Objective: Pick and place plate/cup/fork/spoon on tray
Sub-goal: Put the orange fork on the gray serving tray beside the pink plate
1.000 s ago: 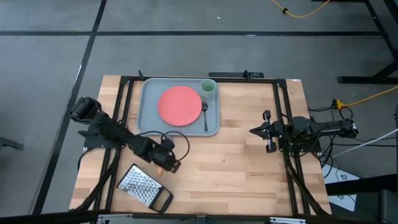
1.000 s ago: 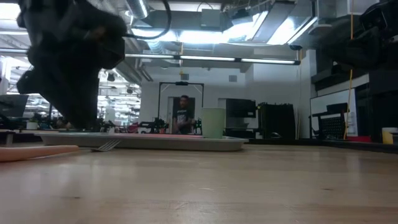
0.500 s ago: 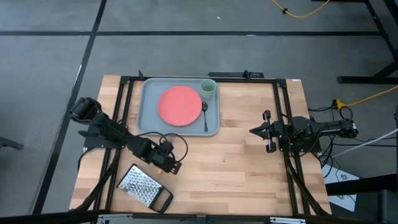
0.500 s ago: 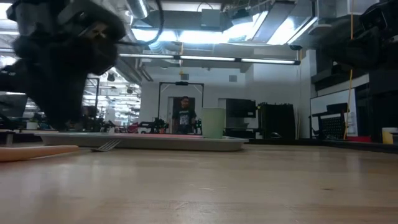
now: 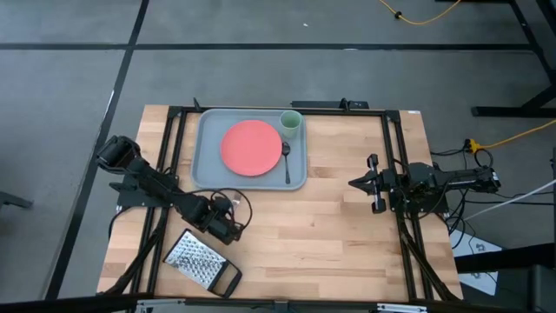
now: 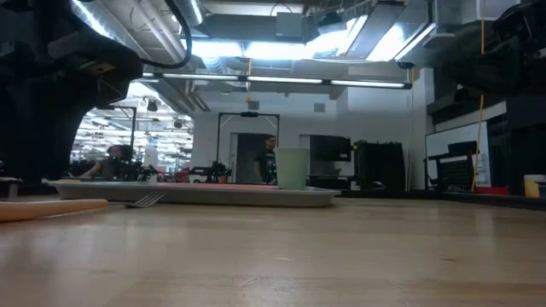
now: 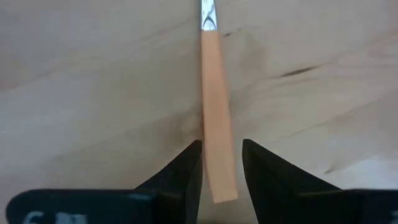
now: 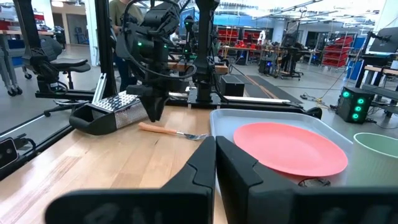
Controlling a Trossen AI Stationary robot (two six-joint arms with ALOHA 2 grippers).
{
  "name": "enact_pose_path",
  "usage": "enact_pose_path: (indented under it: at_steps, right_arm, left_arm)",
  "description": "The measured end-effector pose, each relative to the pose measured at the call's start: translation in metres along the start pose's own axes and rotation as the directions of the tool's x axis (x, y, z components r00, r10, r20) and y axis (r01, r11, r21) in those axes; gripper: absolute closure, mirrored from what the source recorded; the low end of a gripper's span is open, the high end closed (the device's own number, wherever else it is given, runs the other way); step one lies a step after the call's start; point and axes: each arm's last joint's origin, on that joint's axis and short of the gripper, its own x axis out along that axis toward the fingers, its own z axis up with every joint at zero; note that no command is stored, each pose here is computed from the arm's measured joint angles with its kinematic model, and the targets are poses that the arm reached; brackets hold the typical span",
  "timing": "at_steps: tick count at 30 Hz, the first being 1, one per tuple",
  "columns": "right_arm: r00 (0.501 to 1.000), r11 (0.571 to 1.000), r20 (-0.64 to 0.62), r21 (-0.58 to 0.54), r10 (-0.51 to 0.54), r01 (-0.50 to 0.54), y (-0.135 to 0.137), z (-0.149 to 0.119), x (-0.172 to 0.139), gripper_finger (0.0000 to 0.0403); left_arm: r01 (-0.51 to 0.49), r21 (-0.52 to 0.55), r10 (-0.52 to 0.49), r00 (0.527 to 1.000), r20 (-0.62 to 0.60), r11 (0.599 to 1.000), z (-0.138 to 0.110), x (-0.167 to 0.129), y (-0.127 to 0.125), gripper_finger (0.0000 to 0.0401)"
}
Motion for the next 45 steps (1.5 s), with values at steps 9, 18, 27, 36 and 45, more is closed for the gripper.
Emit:
enact_pose_path:
  at_steps: [9, 18, 27, 36, 45]
  right_arm:
    - [1.000, 1.000, 0.000, 0.000, 0.000, 0.000, 0.000, 0.000, 0.000, 0.0386]
    - [1.000, 1.000, 0.000, 0.000, 0.000, 0.000, 0.000, 0.000, 0.000, 0.0386]
    - [1.000, 1.000, 0.000, 0.000, 0.000, 0.000, 0.000, 0.000, 0.000, 0.0385]
    - [1.000, 1.000, 0.000, 0.000, 0.000, 0.000, 0.000, 0.000, 0.000, 0.0386]
    - [1.000, 1.000, 0.000, 0.000, 0.000, 0.000, 0.000, 0.000, 0.000, 0.0386]
  left_arm:
    - [0.001, 0.004, -0.002, 0.994, 0.109, 1.000, 0.005, 0.002, 0.001, 0.0295]
    - [-0.059, 0.033, 0.054, 0.989, 0.135, 0.998, 0.011, 0.016, 0.000, 0.0295]
    - [-0.091, 0.047, 0.086, 0.992, 0.096, 0.995, 0.013, 0.030, -0.003, 0.0295]
    - [-0.146, 0.072, 0.142, 0.988, 0.053, 0.987, 0.012, 0.039, -0.001, 0.0313]
    - [-0.093, 0.195, 0.096, 0.995, -0.007, 0.976, 0.017, 0.027, -0.011, 0.0358]
